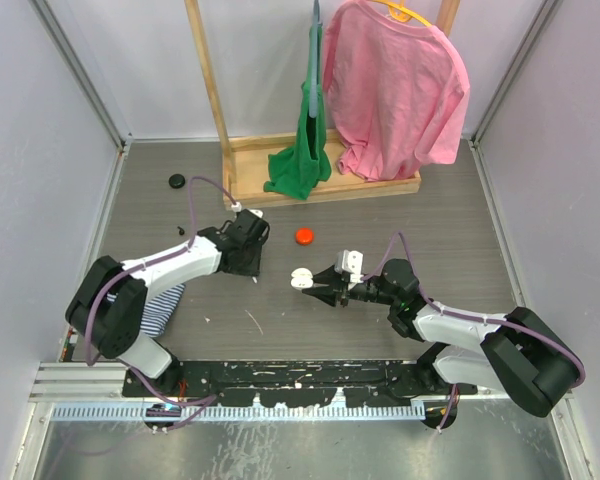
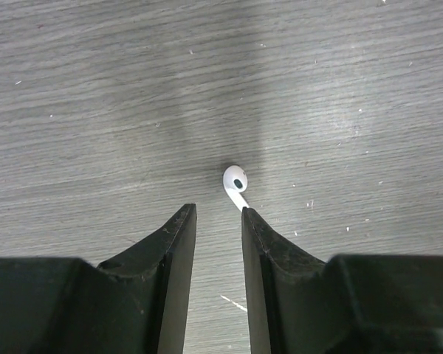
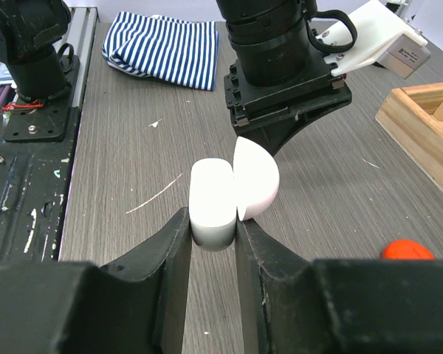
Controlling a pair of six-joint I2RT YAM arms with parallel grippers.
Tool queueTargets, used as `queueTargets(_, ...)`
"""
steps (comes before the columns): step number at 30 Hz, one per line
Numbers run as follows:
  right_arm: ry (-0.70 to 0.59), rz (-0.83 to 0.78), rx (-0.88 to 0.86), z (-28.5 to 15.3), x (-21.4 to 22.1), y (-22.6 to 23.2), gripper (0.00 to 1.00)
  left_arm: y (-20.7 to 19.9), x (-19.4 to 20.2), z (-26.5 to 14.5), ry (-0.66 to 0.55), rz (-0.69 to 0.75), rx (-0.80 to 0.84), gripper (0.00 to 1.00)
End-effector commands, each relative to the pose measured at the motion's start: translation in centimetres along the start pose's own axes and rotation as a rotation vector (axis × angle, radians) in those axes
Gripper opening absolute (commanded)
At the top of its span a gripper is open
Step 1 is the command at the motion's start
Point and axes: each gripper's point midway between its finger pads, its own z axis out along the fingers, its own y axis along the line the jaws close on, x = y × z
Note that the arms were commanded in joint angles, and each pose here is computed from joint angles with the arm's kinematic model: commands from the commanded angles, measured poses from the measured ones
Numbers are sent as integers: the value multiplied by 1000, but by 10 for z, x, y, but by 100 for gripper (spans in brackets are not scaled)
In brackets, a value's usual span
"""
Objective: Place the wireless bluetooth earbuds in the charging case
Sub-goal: Adjust the earbud at the center of the board.
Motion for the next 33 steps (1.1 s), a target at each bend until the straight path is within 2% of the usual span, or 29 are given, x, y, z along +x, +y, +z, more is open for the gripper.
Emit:
queueTargets(1,-61,-61,8,5,-24,-6,15,-13,-26,3,-58,-29,26,32)
queueTargets(24,-53,-53,2,7,-21,-6,15,-21,-23,26,12,11,19,14)
queueTargets(33,-50,-48,-1,8,-20,-6,15,-17,-18,28,58,86,-72,16)
